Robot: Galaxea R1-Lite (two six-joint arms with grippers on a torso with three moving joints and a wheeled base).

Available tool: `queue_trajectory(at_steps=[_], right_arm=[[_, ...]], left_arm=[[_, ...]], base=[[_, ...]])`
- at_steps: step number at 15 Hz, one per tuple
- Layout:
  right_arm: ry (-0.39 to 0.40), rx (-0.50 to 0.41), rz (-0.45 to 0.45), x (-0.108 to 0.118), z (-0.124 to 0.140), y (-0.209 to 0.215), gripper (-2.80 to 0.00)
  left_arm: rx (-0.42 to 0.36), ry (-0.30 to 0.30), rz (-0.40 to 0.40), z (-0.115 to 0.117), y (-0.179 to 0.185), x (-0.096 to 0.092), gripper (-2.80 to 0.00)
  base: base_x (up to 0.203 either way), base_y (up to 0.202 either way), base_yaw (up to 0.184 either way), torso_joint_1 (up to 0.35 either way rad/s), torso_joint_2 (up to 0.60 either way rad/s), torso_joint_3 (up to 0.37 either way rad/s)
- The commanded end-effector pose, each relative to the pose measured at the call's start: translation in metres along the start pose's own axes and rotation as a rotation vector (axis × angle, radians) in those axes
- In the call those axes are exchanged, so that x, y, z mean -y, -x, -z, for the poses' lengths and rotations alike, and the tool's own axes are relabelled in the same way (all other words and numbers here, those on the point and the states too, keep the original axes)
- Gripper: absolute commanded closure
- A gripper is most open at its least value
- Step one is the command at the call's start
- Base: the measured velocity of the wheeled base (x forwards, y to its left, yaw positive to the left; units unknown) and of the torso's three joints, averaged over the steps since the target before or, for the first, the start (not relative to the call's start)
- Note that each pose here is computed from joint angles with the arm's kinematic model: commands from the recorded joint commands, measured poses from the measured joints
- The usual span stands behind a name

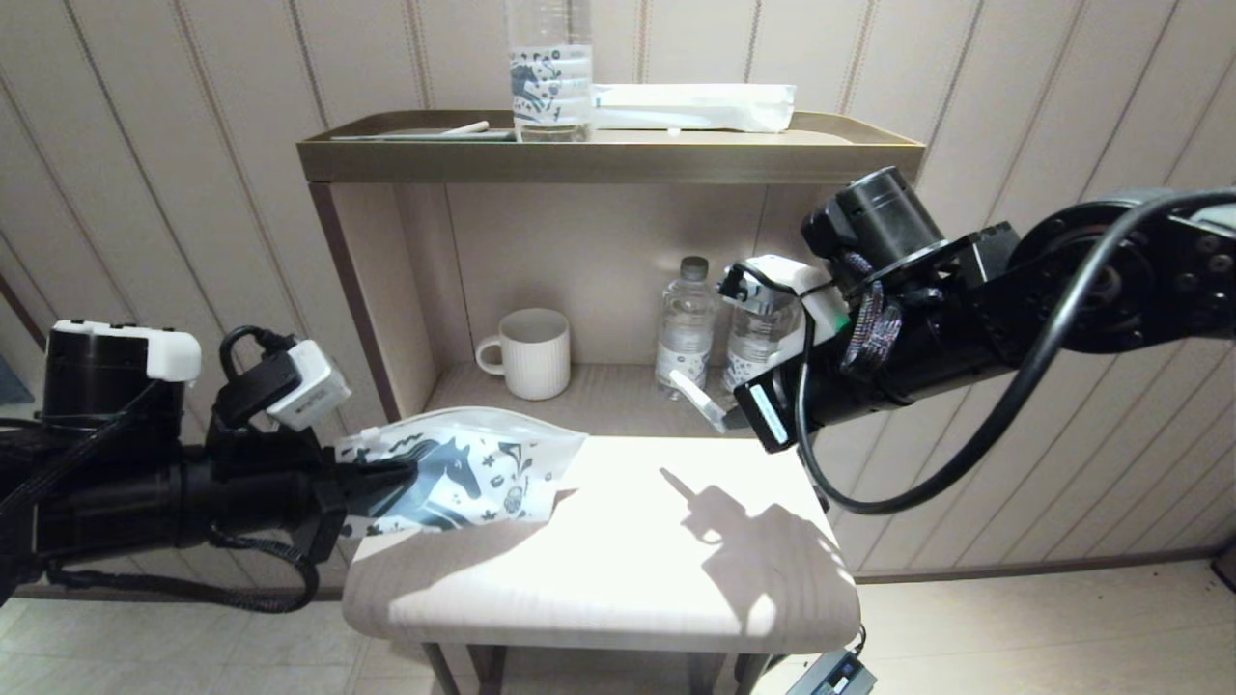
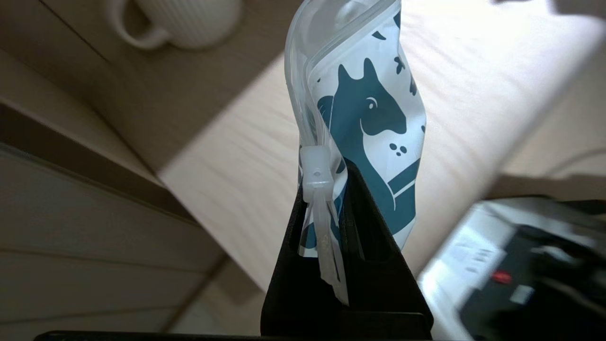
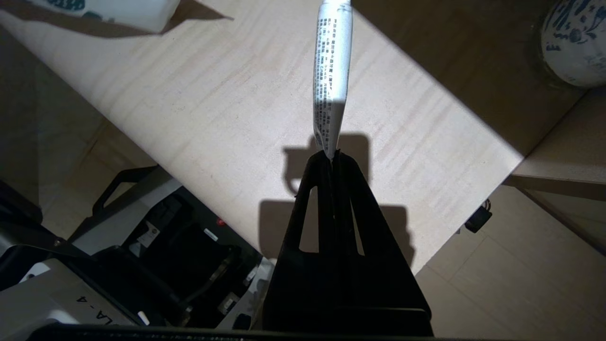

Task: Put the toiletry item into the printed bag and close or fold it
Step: Pick up the toothpaste

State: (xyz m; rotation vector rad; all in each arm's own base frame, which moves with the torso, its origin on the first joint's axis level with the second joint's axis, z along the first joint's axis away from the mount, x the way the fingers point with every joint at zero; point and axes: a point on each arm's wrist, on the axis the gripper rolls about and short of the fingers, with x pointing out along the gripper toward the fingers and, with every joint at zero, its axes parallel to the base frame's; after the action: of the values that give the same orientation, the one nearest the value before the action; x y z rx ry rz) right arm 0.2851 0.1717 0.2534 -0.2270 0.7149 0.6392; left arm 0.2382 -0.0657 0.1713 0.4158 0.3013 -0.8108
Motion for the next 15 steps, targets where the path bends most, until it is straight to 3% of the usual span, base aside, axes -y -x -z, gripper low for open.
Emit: queue_trajectory(at_steps=[1,5,7,10,12,15], right_arm=[[0.005,0.021,-0.007,0.004,-0.006,0.005,0.00],[0.074,0.031,-0.090,0.007,-0.007,0.016,0.00],[0.100,0.015,-0.121,0.006,-0.005,0.018,0.00],[0.148,-0.001,-0.135,0.003,0.000,0.034,0.00],[0.148,0.007,-0.130,0.004,-0.002,0.034,0.00],[0.093,-0.042,-0.095,0.027,0.003,0.017,0.00]], left_arm=[[0.034,-0.078,-0.012,-0.007,-0.026,-0.008,0.00],[0.172,-0.201,0.023,-0.044,-0.050,0.017,0.00],[0.178,-0.227,0.073,-0.047,-0.060,0.031,0.00],[0.165,-0.350,0.088,-0.040,-0.064,0.035,0.00],[0.152,-0.351,0.098,-0.038,-0.074,0.034,0.00],[0.149,-0.341,0.095,-0.032,-0.084,0.033,0.00]], base=[[0.000,0.000,0.000,0.000,0.00,0.000],[0.000,0.000,0.000,0.000,0.00,0.000],[0.000,0.000,0.000,0.000,0.00,0.000],[0.000,0.000,0.000,0.000,0.00,0.000],[0.000,0.000,0.000,0.000,0.00,0.000],[0.000,0.000,0.000,0.000,0.00,0.000]])
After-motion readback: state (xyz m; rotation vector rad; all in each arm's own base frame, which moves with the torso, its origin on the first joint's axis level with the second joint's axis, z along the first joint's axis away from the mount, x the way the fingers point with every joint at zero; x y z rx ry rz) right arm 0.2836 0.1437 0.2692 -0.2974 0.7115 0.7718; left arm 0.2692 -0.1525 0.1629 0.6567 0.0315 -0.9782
